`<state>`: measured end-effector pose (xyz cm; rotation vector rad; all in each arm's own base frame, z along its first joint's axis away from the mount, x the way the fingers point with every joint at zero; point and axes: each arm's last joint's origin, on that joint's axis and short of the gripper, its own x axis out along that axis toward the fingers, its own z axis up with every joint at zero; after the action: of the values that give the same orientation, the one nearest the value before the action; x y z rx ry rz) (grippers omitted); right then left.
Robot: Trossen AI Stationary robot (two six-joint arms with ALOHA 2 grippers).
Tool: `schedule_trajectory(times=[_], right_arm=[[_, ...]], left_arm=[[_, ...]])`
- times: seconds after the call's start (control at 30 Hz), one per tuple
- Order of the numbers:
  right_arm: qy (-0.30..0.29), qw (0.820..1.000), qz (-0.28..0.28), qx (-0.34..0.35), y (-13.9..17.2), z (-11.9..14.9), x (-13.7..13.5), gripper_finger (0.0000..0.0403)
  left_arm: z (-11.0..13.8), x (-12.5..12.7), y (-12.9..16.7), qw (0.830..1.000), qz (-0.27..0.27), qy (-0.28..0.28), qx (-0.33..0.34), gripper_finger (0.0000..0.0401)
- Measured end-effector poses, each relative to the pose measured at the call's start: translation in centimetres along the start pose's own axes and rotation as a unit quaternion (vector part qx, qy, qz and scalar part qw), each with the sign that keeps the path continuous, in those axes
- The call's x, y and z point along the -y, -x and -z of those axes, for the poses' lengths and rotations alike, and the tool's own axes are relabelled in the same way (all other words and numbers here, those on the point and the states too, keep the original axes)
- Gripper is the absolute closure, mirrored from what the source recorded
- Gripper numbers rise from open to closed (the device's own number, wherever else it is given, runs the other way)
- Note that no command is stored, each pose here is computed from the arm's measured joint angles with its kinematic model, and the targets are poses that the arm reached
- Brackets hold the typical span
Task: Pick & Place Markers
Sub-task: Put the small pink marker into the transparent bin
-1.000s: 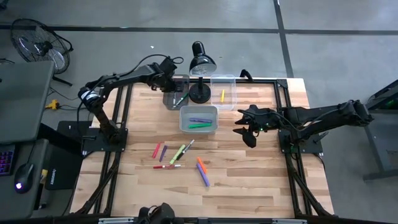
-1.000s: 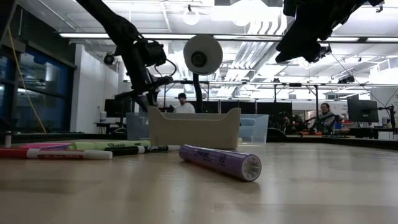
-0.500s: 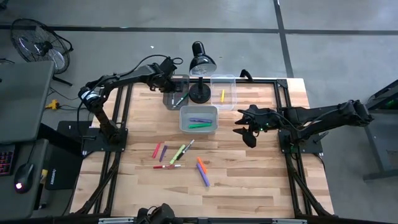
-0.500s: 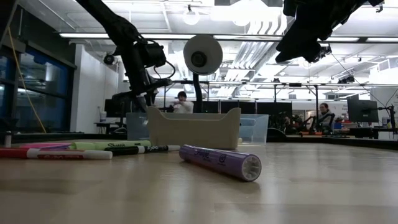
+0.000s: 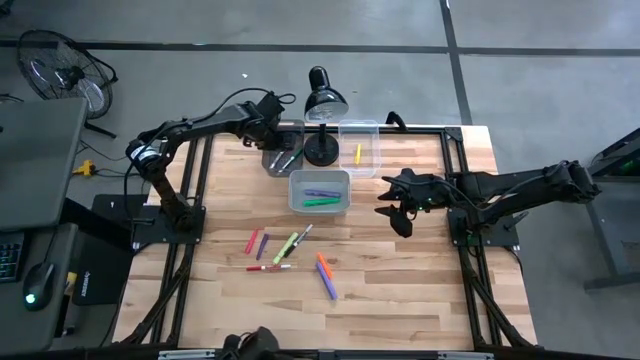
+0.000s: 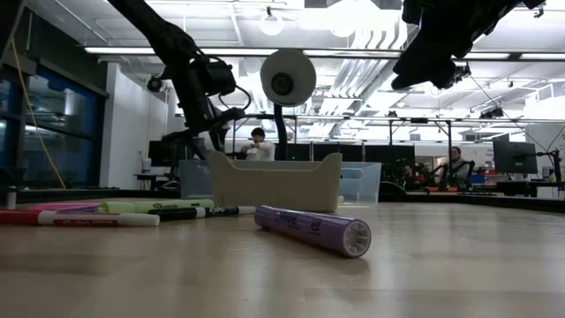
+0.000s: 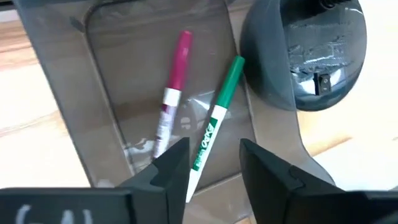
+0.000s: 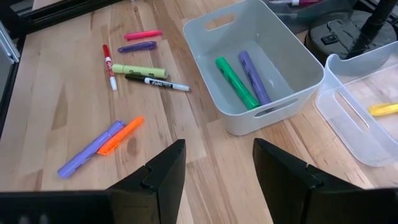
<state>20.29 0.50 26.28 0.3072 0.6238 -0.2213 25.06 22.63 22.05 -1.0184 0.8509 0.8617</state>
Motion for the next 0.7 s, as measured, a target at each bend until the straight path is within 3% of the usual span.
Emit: schedule_trajectory(times=[0.37, 0.7], right_arm=[[-0.006, 1.000, 0.000, 0.000, 0.0, 0.0, 0.0, 0.0226], [-0.007, 1.000, 0.000, 0.000, 0.0, 0.0, 0.0, 0.0226]], left_arm=[[0.7, 0.4, 2.7, 0.997, 0.045, -0.063, -0.008, 0.0254], [5.4, 2.7, 7.2, 0.988, 0.006, -0.156, -0.018, 0.0254]])
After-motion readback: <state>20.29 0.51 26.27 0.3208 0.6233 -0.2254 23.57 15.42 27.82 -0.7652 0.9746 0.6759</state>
